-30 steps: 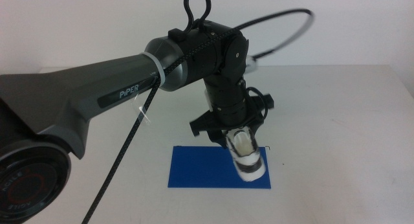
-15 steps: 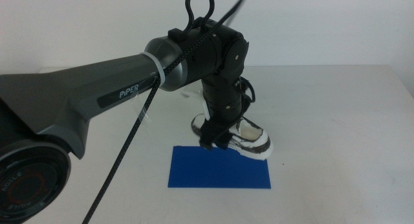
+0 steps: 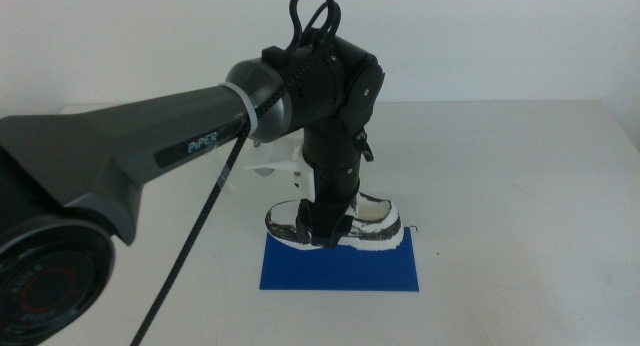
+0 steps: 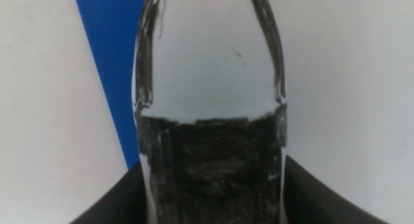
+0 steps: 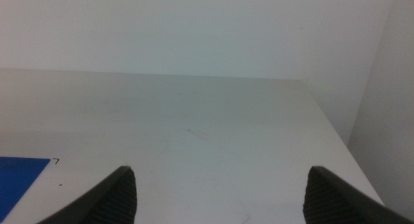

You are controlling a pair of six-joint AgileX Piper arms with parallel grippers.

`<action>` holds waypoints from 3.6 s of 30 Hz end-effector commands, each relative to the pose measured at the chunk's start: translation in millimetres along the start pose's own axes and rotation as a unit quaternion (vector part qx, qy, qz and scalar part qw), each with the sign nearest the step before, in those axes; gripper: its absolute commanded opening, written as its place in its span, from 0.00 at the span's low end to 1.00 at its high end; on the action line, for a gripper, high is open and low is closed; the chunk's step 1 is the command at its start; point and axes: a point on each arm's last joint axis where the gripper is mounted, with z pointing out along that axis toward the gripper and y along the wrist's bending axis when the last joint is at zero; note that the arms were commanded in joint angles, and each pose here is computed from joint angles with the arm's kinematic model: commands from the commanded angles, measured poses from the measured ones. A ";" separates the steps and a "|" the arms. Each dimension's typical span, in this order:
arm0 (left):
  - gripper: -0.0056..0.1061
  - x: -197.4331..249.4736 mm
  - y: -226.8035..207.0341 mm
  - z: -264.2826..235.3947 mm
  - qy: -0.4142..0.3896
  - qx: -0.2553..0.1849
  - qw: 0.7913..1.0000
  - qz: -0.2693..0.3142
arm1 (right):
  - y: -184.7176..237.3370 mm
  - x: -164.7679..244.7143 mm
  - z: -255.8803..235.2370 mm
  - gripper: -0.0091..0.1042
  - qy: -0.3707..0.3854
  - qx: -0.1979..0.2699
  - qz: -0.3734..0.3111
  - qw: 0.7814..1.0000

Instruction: Use one arm to grab the shoe from the table and place it on the mat.

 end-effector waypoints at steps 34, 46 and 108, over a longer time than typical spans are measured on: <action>0.76 6.2 -4.9 13.7 -0.001 -0.009 1.000 -0.011 | -0.4 -11.4 -2.7 0.67 -0.055 0.002 -0.011 0.998; 0.78 5.4 -5.7 -23.1 0.007 -0.004 1.000 -0.015 | -0.4 -11.4 -2.7 0.67 -0.055 0.002 -0.011 0.998; 0.78 -229.7 225.6 -176.6 -0.450 0.331 0.631 0.538 | -0.4 -11.4 -2.7 0.67 -0.055 0.002 -0.011 0.998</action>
